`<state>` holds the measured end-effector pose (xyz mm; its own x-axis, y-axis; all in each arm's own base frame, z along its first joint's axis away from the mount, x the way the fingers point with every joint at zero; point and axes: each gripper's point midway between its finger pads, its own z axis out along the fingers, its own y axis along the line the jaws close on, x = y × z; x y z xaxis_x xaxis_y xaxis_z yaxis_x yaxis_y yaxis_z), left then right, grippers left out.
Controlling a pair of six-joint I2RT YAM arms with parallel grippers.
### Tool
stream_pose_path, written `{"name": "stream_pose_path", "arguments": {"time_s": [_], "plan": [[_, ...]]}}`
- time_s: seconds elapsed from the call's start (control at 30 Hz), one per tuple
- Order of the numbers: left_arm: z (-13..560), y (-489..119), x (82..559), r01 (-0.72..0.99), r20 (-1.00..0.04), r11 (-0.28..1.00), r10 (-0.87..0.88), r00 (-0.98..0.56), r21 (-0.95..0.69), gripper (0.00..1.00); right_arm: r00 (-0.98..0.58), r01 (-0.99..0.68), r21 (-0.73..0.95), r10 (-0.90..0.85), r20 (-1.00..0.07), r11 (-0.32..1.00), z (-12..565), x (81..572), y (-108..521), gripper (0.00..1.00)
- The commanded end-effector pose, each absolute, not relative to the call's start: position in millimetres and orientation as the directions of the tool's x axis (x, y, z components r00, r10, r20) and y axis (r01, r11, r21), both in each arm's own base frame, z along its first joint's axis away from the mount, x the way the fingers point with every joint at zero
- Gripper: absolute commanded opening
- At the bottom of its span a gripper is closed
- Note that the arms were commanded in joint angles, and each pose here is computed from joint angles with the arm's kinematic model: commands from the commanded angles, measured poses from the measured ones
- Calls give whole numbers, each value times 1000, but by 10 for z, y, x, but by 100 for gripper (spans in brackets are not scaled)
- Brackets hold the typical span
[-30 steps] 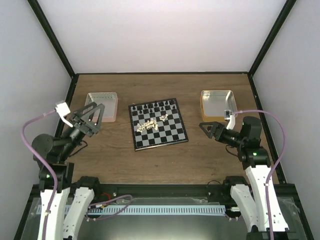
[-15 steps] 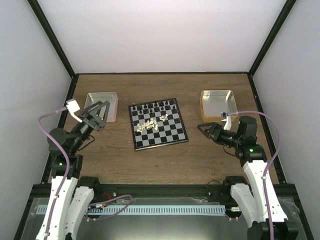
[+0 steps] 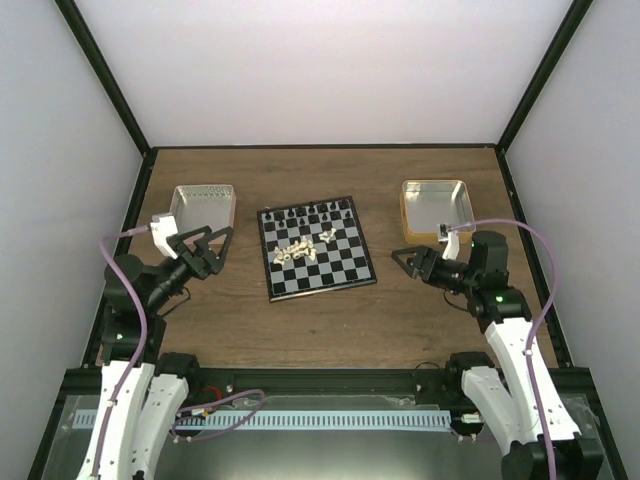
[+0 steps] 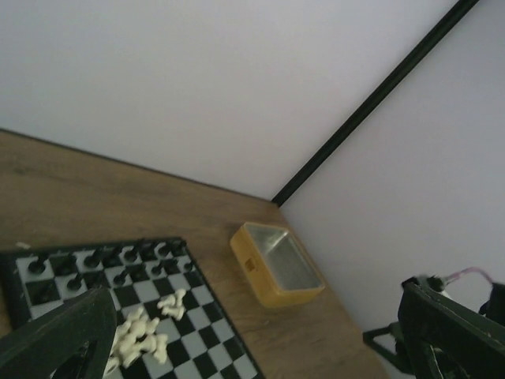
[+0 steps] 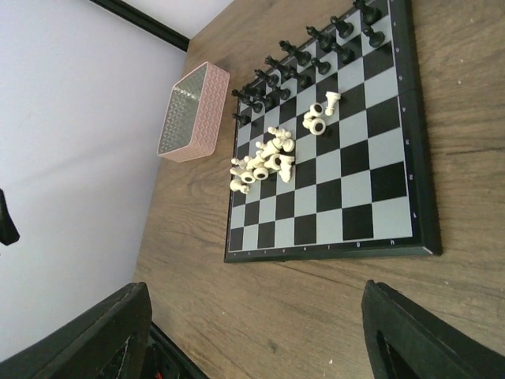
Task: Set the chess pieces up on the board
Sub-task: Pick up the chess piece from the chessboard.
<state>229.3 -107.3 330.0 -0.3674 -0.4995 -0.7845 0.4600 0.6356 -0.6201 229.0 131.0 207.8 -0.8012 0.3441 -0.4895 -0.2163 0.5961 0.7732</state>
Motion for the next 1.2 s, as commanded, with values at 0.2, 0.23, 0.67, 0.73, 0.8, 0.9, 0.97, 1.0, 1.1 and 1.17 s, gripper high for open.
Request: {"name": "stream_pose_path", "arguments": {"time_s": [0.2, 0.23, 0.67, 0.73, 0.8, 0.9, 0.97, 1.0, 1.1, 1.17], "plan": [[3039, -1058, 2376, 432, -830, 717, -393, -396, -546, 100, -782, -201, 728, 341, -522, 655, 2123, 2425, 1494, 75], [3005, -1069, 2395, 434, -827, 714, -392, -403, -550, 100, -784, -199, 722, 334, -523, 663, 2090, 2436, 1539, 74], [2438, -1130, 2485, 361, -741, 685, -400, -539, -633, 100, -853, -164, 524, 147, -501, 836, 1403, 2905, 2490, 49], [2430, -1138, 2477, 364, -740, 682, -399, -541, -635, 100, -846, -144, 476, 142, -514, 867, 1320, 3089, 2545, 45], [2430, -1129, 2476, 359, -739, 685, -403, -540, -635, 99, -835, -129, 443, 144, -531, 887, 1267, 3274, 2596, 43], [2417, -1105, 2475, 353, -747, 696, -402, -530, -625, 99, -827, -112, 409, 143, -543, 906, 1186, 3515, 2697, 39], [2393, -1094, 2476, 342, -742, 698, -408, -532, -630, 99, -830, -95, 384, 140, -540, 919, 1078, 3653, 2757, 37], [2387, -1111, 2465, 347, -737, 689, -409, -538, -636, 100, -830, -80, 371, 144, -539, 925, 1036, 3716, 2770, 34], [2413, -1193, 2415, 392, -732, 651, -400, -551, -650, 100, -812, -71, 349, 149, -564, 934, 1042, 3921, 2848, 33], [2421, -1194, 2410, 394, -731, 647, -402, -551, -653, 100, -813, -75, 336, 137, -566, 939, 997, 4006, 2902, 32]]}}
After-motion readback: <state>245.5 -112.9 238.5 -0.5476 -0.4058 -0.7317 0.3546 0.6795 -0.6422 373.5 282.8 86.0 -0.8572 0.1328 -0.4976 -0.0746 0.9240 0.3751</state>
